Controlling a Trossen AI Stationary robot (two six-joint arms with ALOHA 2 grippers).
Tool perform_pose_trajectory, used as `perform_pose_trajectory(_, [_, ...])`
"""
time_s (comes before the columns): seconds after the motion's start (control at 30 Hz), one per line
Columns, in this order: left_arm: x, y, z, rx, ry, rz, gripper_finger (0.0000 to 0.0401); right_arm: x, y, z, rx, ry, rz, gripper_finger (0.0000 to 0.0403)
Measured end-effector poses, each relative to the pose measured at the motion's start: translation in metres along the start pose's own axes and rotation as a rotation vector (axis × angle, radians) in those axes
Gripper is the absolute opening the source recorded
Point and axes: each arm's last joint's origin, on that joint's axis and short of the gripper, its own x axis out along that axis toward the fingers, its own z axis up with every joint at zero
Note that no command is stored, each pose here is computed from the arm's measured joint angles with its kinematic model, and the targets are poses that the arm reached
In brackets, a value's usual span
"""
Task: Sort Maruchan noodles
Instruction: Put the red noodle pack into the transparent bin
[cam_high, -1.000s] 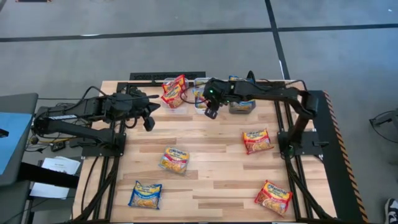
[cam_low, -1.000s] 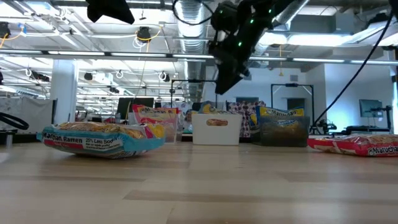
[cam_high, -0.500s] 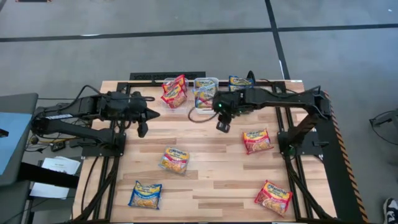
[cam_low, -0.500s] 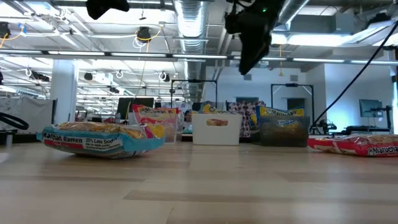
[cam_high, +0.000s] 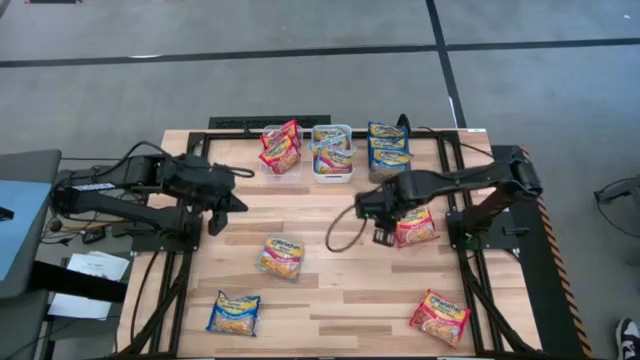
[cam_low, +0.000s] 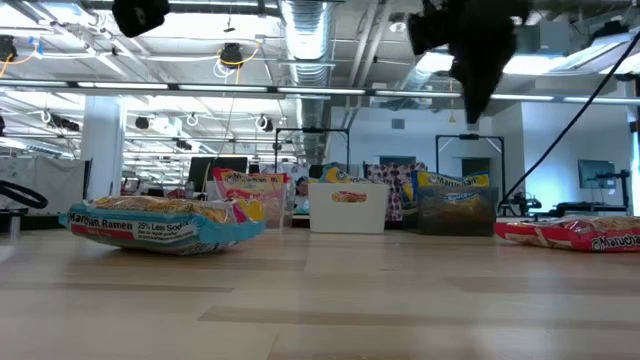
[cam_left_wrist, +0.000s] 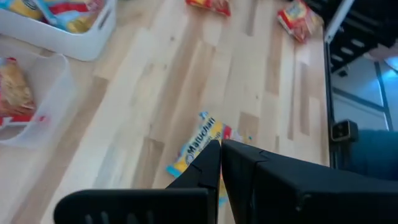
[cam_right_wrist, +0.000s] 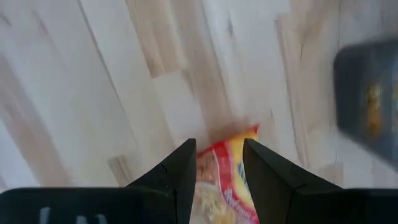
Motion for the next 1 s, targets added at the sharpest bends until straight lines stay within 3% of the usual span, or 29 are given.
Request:
perform_pose_trajectory(0.17, [0.0,-0.009,-0.003,-0.005,-0.001,-0.023,0.0,0.01,0.011,-0.036,0.049,0.085,-0.006,0.0155])
perform_pose_trajectory(0.47, [0.0,-0.018,-0.006,-0.026,-0.014,-0.015,0.0,0.006,0.04,-0.103,0.166,0.151,0.15,0.0155])
perform_pose_trajectory(0.67, [0.0,-0.018,-0.006,-0.038,-0.016,-0.019,0.0,-0.001,0.06,-0.14,0.162,0.193,0.204,0.0158])
perform_pose_trajectory(1.0, [0.0,-0.018,-0.006,-0.07,-0.016,-0.018,0.0,-0.01,0.095,-0.183,0.194,0.26,0.29,0.021])
